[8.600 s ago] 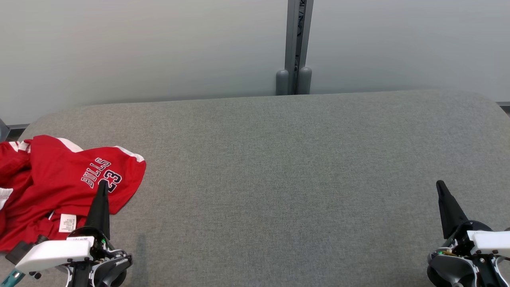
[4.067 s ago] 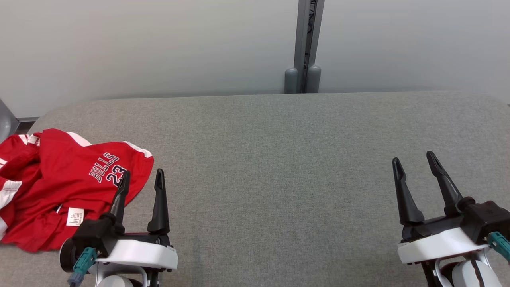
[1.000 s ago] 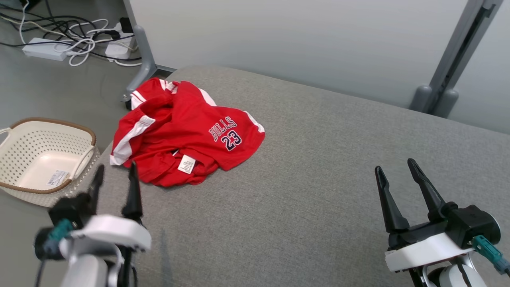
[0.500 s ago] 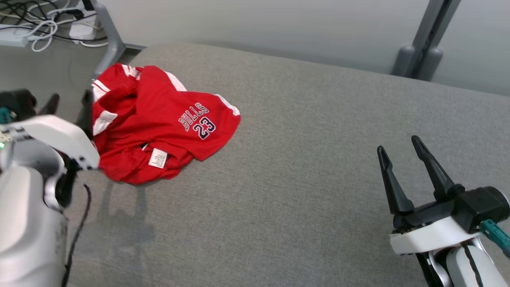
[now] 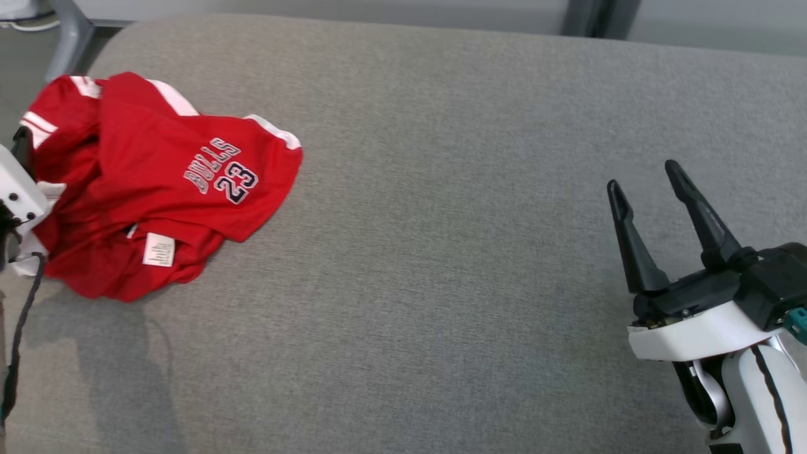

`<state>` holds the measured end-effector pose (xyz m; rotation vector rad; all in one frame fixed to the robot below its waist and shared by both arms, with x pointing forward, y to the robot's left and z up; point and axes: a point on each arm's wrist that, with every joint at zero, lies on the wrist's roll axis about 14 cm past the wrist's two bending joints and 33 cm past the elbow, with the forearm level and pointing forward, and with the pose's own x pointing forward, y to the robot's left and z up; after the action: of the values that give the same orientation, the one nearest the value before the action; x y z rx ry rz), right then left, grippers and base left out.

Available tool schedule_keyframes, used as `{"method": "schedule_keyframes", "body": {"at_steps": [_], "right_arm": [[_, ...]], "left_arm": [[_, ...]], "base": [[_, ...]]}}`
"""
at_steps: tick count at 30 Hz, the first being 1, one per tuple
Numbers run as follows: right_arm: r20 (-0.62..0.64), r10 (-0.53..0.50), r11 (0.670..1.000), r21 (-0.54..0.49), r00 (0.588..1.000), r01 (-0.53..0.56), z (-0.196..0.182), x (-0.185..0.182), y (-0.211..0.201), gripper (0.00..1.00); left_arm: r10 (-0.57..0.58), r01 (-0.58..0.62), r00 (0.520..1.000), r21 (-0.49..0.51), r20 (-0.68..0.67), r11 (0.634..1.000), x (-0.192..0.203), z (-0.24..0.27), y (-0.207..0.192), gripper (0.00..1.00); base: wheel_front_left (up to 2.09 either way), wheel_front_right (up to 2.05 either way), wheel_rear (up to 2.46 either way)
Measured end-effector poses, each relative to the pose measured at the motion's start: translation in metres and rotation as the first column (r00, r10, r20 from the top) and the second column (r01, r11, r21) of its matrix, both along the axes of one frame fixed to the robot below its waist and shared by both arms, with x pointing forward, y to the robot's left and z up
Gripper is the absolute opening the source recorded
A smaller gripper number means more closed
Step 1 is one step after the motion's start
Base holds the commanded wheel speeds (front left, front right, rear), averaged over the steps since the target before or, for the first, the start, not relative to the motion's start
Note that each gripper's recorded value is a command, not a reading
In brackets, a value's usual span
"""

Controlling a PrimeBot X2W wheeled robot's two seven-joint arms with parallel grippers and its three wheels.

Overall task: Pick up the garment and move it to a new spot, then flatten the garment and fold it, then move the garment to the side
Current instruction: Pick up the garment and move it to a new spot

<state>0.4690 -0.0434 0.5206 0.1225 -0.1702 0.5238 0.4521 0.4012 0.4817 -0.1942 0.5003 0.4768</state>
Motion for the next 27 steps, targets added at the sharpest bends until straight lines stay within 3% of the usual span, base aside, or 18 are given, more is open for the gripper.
{"method": "schedule_keyframes", "body": {"at_steps": [9, 15, 16, 18, 27], "right_arm": [[-0.038, -0.066, 0.998, -0.019, 0.997, 0.066, -0.02, 0.012, -0.028, 1.0], [-0.054, -0.084, 0.996, -0.022, 0.995, 0.083, -0.029, 0.017, -0.035, 1.0], [-0.056, -0.086, 0.996, -0.022, 0.995, 0.085, -0.029, 0.017, -0.036, 1.0], [-0.061, -0.088, 0.996, -0.023, 0.994, 0.087, -0.032, 0.018, -0.037, 1.0], [-0.045, -0.08, 0.997, -0.012, 0.996, 0.079, -0.022, 0.015, -0.031, 1.0]], "left_arm": [[0.053, -0.066, 0.96, -0.038, -0.275, 0.997, -0.003, -0.065, 0.008, 1.0], [0.077, -0.104, 0.921, -0.052, -0.382, 0.993, -0.013, -0.09, 0.009, 1.0], [0.071, -0.101, 0.92, -0.059, -0.386, 0.993, -0.013, -0.093, 0.007, 0.73], [0.069, -0.097, 0.92, -0.052, -0.387, 0.994, -0.012, -0.095, 0.008, 0.0], [0.044, -0.048, 0.944, -0.005, -0.328, 0.999, -0.01, -0.076, 0.014, 0.0]], "base": [[0.0, 0.0, 0.0], [0.0, 0.0, 0.0], [0.0, 0.0, 0.0], [0.0, 0.0, 0.0], [0.0, 0.0, 0.0]]}}
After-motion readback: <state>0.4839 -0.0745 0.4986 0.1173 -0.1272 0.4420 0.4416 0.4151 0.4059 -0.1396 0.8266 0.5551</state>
